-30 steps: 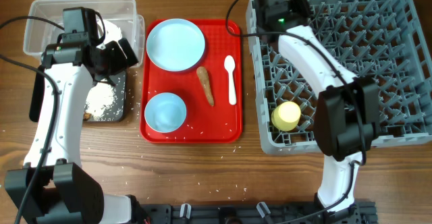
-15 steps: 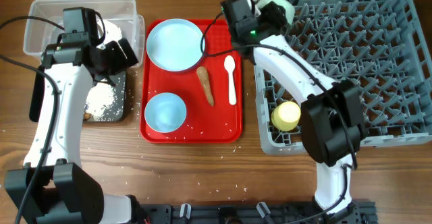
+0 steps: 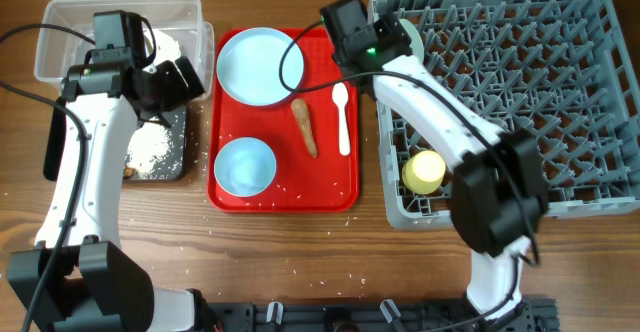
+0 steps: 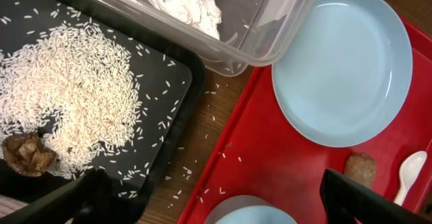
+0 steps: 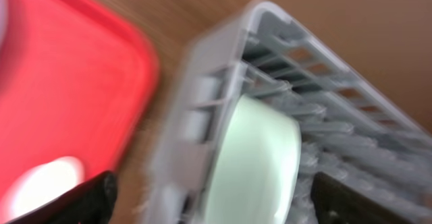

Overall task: Sort waste into correct bins and load items into the dishwasher rack
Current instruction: 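Move the right gripper back to the small blue bowl, then grasp the small blue bowl and place it in the rack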

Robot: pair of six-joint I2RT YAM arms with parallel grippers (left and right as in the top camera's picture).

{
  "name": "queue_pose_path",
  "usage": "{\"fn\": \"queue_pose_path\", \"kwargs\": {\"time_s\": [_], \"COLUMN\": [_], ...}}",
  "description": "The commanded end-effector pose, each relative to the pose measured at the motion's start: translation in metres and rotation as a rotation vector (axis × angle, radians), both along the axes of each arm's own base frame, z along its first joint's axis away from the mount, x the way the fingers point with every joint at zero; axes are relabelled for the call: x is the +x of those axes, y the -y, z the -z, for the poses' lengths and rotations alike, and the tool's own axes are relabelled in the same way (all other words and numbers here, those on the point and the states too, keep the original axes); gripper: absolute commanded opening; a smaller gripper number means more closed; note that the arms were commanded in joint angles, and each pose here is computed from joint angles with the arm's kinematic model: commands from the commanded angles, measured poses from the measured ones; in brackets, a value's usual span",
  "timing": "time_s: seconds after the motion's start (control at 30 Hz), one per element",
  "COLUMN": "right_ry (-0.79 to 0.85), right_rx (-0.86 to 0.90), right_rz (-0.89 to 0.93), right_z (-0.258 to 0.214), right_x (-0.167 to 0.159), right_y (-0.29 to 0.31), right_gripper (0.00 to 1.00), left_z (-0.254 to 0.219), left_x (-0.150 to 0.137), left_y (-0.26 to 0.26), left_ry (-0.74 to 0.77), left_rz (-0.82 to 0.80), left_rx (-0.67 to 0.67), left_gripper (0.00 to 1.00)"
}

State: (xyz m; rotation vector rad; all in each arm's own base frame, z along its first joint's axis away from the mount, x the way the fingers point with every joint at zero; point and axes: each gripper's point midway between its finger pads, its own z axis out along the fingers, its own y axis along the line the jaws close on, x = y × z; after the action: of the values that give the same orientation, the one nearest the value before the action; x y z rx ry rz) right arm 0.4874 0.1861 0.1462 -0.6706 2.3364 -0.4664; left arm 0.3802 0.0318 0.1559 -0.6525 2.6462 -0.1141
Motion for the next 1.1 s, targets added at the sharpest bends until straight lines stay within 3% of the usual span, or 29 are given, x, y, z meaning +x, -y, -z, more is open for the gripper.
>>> {"fn": "queue_pose_path", "kwargs": {"time_s": [0.0,0.1,0.17,0.33,0.43,0.53,0.73,0.8,0.93,1.07], "right_ry": [-0.162,-0.475,-0.591,-0.732,-0.706,-0.666,-0.677,-0.677,-0.673,-0.479], "right_rx": [0.549,0.899,0.959,0.863,0.764,0.668,0.652,0.65,0.654,0.641], "right_rz": [-0.236,-0.34,-0.304,0.007,0.091,0.134,0.191,0.196,0.215,0.3], "right_z": [-0.061,-0.06,-0.036,0.054,0.086,0.112,0.127,0.128,0.117,0.048], "right_x": [-0.059,-0.113,-0.128,-0.158,-0.169,-0.177,-0.18,-0.18,-0.176,-0.146], "right_y": [-0.082,-0.137,-0.153,-0.173,-0.179,-0.182,-0.18,-0.179,-0.17,-0.114], "right_gripper": [1.0,1.0,1.0,0.67,0.43,0.39,0.22,0.04,0.04,0.04], "left_z": [-0.011,-0.011,-0.011,-0.011,-0.011,-0.011,-0.011,-0.011,-0.011,-0.011], "left_x": [0.002,0.002,0.002,0.002,0.002,0.002,0.002,0.002,0.002,0.002], "left_y": [-0.005,-0.005,-0.005,-0.005,-0.005,-0.005,-0.005,-0.005,-0.005,-0.005], "left_ry": [0.032,0.032,0.032,0.032,0.032,0.032,0.032,0.032,0.032,0.032], "left_rz": [-0.006,-0.006,-0.006,-0.006,-0.006,-0.006,-0.006,-0.006,-0.006,-0.006], "left_rx": [0.018,0.018,0.018,0.018,0.018,0.018,0.018,0.018,0.018,0.018], "left_gripper": [1.0,1.0,1.0,1.0,1.0,1.0,1.0,1.0,1.0,1.0]}}
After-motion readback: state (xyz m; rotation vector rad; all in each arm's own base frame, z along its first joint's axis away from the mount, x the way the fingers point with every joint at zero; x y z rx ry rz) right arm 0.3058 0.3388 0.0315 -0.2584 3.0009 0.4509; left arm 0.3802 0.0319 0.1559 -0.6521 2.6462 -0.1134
